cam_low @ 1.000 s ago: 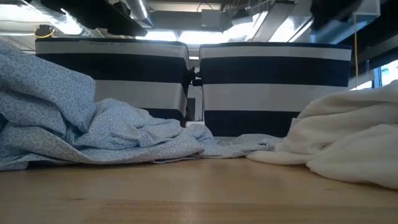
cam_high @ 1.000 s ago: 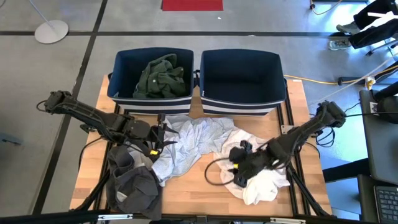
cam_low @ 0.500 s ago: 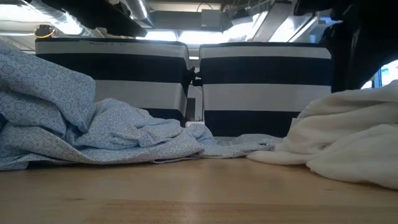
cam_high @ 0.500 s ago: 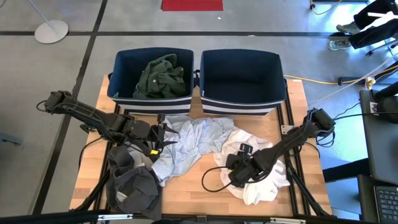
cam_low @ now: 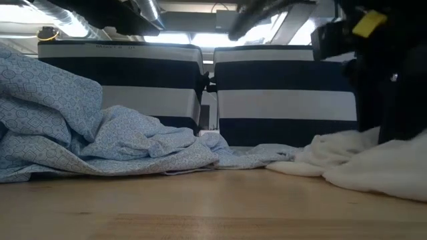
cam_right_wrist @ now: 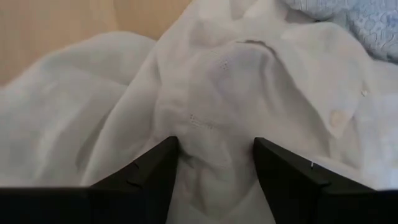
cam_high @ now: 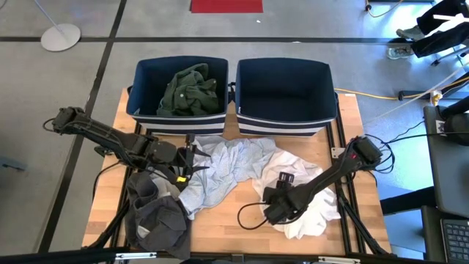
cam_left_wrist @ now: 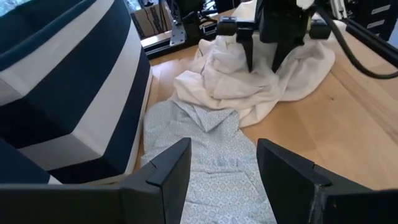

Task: Sort clothes
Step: Put the white dress into the right laundry bin

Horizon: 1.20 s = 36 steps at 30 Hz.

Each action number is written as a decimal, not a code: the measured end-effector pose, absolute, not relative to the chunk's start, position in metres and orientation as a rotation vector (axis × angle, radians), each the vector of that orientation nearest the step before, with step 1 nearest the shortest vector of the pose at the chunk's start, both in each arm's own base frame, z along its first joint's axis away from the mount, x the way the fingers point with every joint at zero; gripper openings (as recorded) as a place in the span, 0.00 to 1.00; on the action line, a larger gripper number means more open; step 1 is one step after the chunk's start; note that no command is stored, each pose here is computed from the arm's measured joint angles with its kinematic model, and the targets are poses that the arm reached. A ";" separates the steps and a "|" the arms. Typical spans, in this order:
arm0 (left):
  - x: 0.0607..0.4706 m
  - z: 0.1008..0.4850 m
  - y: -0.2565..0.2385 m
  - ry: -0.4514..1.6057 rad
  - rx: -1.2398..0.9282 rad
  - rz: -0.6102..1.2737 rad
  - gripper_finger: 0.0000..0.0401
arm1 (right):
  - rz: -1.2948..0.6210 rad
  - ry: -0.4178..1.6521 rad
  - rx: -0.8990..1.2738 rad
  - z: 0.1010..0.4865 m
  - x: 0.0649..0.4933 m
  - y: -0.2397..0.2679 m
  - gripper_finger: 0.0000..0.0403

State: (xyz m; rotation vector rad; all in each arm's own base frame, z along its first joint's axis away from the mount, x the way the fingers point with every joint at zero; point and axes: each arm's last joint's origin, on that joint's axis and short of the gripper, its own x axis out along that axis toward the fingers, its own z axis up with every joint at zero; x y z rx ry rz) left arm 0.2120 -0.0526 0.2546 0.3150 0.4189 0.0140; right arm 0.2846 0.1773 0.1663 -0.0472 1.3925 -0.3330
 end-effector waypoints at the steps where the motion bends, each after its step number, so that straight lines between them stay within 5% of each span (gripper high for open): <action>1: 0.212 0.255 -0.053 0.420 0.316 0.014 0.43 | -0.338 1.399 -0.054 0.164 0.285 0.177 0.53; 6: 0.212 0.254 -0.053 0.421 0.316 0.014 0.43 | -0.343 1.433 -0.036 0.158 0.287 0.176 0.45; 13: 0.212 0.254 -0.053 0.421 0.316 0.014 0.43 | -0.333 1.454 -0.052 0.167 0.284 0.170 0.05; 18: 0.212 0.255 -0.053 0.420 0.315 0.014 0.43 | -0.401 1.441 -0.066 0.192 0.277 0.164 0.10; 23: 0.212 0.255 -0.053 0.420 0.320 0.013 0.43 | -0.439 1.371 -0.098 0.237 0.277 0.162 0.04; 36: 0.212 0.255 -0.053 0.420 0.322 0.013 0.43 | -0.546 0.989 -0.223 0.360 0.279 0.153 0.04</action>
